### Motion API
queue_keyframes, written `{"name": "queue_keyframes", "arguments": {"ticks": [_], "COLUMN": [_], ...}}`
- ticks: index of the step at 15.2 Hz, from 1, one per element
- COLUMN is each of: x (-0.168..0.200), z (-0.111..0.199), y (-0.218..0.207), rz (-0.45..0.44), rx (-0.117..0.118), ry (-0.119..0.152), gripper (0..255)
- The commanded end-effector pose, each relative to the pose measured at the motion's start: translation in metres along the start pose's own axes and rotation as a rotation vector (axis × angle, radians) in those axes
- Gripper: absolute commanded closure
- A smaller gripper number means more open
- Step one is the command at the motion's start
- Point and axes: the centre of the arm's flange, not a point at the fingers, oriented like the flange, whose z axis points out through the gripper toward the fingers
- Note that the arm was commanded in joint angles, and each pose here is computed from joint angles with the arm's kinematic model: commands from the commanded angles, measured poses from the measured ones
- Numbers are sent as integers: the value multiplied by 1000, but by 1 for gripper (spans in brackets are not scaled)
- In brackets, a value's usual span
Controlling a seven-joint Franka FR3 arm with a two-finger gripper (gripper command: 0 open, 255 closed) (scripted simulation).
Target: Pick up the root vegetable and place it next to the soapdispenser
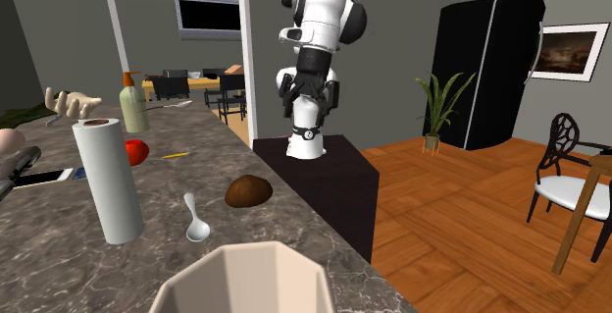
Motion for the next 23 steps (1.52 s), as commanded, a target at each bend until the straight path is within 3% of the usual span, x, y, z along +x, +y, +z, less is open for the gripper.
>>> {"name": "queue_keyframes", "arguments": {"ticks": [1, 11, 19, 23], "x": [16, 99, 100, 100], "z": [21, 123, 164, 164], "y": [-4, -5, -1, -1], "rz": [65, 372, 376, 376], "rx": [-16, -98, -99, -99], "ry": [4, 19, 19, 19], "gripper": [0, 0, 0, 0]}}
